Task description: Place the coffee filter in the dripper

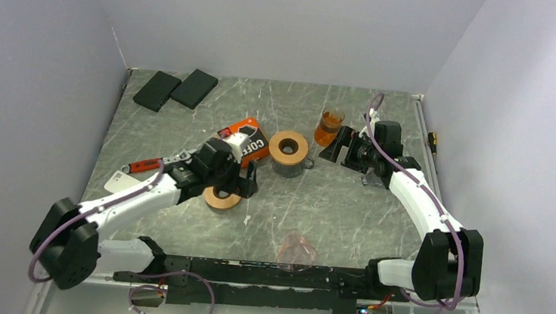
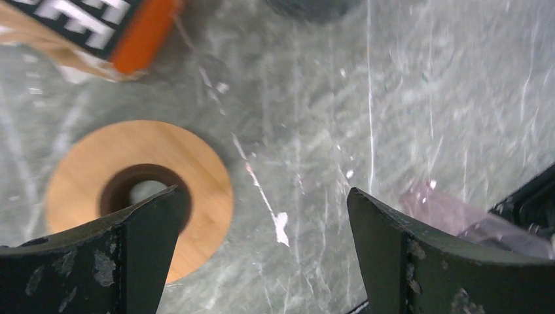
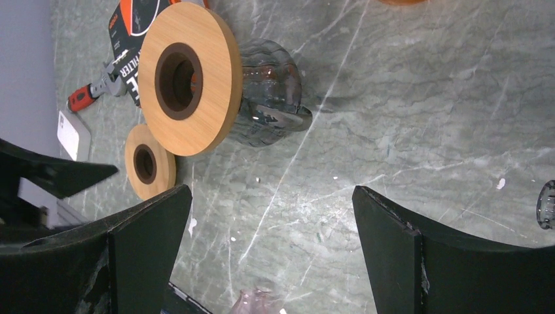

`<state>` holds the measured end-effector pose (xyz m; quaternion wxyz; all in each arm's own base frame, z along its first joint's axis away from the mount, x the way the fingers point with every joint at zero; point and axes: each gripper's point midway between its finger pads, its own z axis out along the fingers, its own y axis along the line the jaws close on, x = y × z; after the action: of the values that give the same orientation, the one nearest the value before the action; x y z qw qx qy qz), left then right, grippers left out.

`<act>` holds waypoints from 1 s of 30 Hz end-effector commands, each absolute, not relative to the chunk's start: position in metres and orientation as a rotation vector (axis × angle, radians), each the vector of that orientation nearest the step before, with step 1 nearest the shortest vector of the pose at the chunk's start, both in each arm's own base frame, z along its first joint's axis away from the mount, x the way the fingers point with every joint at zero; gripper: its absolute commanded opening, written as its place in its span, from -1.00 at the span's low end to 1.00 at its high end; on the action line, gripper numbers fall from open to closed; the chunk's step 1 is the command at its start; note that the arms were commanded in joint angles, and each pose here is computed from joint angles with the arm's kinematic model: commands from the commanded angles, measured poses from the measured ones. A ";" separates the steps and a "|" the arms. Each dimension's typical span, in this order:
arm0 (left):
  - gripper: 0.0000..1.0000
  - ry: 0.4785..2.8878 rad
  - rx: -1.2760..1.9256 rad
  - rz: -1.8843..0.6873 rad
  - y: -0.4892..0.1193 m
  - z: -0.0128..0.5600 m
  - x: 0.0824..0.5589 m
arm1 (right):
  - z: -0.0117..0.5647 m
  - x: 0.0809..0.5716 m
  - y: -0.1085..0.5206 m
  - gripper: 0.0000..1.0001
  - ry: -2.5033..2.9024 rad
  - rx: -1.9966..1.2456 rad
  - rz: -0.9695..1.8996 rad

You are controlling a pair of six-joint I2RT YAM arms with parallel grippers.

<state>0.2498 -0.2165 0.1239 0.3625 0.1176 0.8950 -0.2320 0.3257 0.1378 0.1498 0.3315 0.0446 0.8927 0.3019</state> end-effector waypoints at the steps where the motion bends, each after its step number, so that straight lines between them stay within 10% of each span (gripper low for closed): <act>1: 0.99 2.285 0.552 -0.726 -0.268 0.129 0.229 | 0.166 0.334 0.135 0.99 2.253 0.120 0.804; 30: 0.91 1.987 1.129 -0.450 -0.370 0.132 0.113 | 0.149 0.335 0.131 0.98 2.293 0.154 0.865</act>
<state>0.1040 -0.3560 0.1058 0.3510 0.4745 0.7890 -0.1707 0.3293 0.1289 0.1398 0.3194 0.0655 0.8903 0.3177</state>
